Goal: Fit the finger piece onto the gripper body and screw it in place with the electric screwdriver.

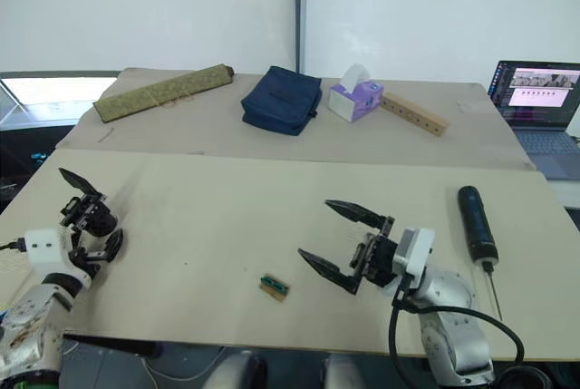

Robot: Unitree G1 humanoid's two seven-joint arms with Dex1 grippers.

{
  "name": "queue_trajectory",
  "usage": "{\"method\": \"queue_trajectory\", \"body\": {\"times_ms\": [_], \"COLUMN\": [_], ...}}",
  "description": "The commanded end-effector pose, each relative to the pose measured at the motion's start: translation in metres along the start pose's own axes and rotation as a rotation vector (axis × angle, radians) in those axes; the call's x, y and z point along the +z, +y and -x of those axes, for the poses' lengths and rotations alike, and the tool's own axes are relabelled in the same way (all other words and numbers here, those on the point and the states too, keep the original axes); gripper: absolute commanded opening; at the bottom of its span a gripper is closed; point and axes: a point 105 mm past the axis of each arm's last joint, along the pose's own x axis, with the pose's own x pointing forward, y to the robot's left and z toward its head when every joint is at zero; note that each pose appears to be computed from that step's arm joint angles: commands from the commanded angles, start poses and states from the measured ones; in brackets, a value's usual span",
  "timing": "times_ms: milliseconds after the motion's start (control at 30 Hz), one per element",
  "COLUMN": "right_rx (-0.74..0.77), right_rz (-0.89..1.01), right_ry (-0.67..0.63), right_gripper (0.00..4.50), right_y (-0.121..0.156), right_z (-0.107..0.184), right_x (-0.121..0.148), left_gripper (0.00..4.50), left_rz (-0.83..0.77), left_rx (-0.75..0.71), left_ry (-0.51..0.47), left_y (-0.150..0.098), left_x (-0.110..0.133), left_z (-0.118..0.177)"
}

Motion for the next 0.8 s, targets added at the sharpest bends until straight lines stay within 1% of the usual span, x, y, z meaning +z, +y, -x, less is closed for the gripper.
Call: {"method": "queue_trajectory", "body": {"times_ms": [33,133,233,267,300,333,400,500,533,567,600,633,667,733,800], "right_rx": [0.014,0.022,0.057,0.070,0.083,0.091,0.096,0.083,0.081,0.074,0.068,0.060,0.053,0.050,0.061], "right_rz": [0.015,0.011,0.021,0.029,0.035,0.043,0.050,0.058,0.060,0.062,0.064,0.065,0.064,0.061,0.059], "right_ry": [-0.037,-0.017,0.011,0.019,0.028,0.036,0.045,0.075,0.082,0.091,0.105,0.122,0.138,0.161,0.179], "right_gripper": [4.44,4.44,4.50,4.50,4.50,4.50,4.50,4.50,4.50,4.50,4.50,4.50,4.50,4.50,4.50], "right_y": [0.002,0.005,0.011,0.013,0.015,0.016,0.017,0.014,0.014,0.013,0.012,0.011,0.010,0.010,0.012], "right_z": [-0.004,-0.002,0.001,0.002,0.004,0.006,0.008,0.017,0.019,0.022,0.026,0.031,0.036,0.042,0.047], "right_x": [0.015,0.014,0.012,0.011,0.011,0.010,0.010,0.010,0.010,0.010,0.011,0.011,0.011,0.010,0.009], "left_gripper": [4.50,4.50,3.64,3.22,2.65,2.33,2.35,2.35,2.35,2.35,2.35,2.35,2.35,2.35,2.35], "left_rz": [-0.048,-0.053,-0.051,-0.044,-0.048,-0.040,-0.033,0.002,0.005,0.011,0.003,0.007,0.005,-0.012,-0.054], "left_rx": [0.004,-0.011,-0.016,-0.025,-0.031,-0.042,-0.067,-0.204,-0.231,-0.285,-0.356,-0.446,-0.524,-0.655,-0.745], "left_ry": [-0.003,-0.006,-0.002,-0.007,-0.016,-0.033,-0.075,-0.214,-0.237,-0.265,-0.291,-0.316,-0.332,-0.331,-0.311], "left_y": [0.002,0.000,0.000,-0.001,-0.002,-0.004,-0.009,-0.042,-0.049,-0.064,-0.083,-0.111,-0.135,-0.175,-0.202], "left_x": [0.001,0.001,-0.002,-0.002,-0.002,0.000,0.006,0.033,0.038,0.046,0.054,0.064,0.071,0.077,0.074], "left_z": [-0.009,-0.015,-0.016,-0.017,-0.016,-0.016,-0.016,-0.016,-0.015,-0.013,-0.010,-0.007,-0.002,0.006,0.012]}}
